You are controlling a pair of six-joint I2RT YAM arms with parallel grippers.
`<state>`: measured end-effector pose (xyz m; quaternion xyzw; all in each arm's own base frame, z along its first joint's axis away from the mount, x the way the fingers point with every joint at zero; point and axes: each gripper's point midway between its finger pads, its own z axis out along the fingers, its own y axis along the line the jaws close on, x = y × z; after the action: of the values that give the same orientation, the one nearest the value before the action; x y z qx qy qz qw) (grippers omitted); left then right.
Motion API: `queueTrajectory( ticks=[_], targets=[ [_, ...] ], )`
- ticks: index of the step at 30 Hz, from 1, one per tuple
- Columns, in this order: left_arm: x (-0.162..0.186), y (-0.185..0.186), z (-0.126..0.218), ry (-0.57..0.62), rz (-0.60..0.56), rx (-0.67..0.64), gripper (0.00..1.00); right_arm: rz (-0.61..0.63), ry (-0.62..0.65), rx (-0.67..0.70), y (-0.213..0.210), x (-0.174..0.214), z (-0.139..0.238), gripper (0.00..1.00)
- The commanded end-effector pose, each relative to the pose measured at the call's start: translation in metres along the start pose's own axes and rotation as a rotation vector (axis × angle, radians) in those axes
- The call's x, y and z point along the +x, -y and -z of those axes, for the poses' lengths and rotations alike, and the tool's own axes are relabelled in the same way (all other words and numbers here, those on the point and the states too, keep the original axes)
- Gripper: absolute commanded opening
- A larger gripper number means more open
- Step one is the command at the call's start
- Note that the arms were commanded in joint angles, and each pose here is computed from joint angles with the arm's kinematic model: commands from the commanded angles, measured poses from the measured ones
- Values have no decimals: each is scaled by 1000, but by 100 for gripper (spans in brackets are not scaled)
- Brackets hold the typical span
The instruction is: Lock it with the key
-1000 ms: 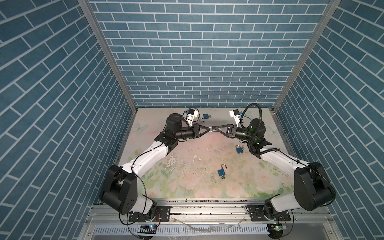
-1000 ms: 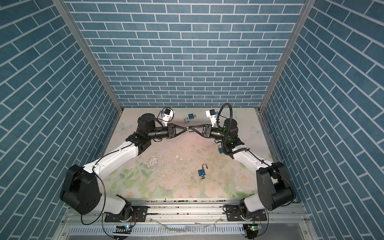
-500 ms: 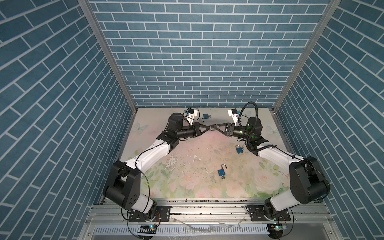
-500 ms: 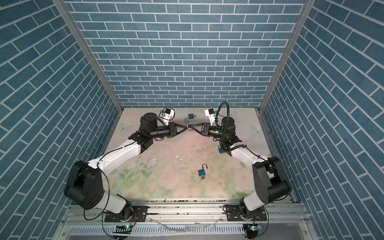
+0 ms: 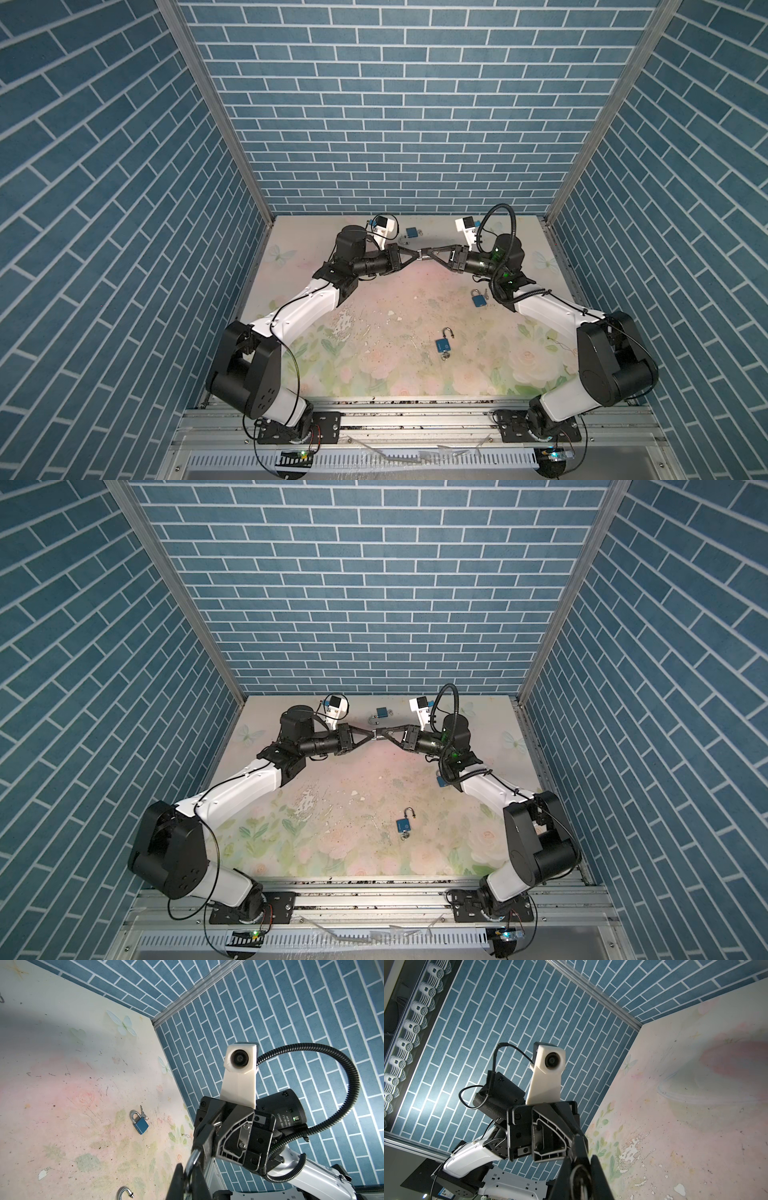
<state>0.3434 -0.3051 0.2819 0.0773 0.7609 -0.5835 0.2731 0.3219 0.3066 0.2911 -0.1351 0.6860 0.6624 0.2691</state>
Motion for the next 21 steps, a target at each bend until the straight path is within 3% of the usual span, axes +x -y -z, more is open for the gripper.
queueTrajectory(
  ticks=[1,8,21],
  targets=[
    [29,40,-12,-111,-79,166,0,92,-175,-219,-66,45,-22,0],
    [18,24,0,-80,-54,151,0,85,-121,-247,-63,32,-11,0],
    [18,1,5,-80,-25,104,0,87,-68,-246,-61,12,-2,35]
  ],
)
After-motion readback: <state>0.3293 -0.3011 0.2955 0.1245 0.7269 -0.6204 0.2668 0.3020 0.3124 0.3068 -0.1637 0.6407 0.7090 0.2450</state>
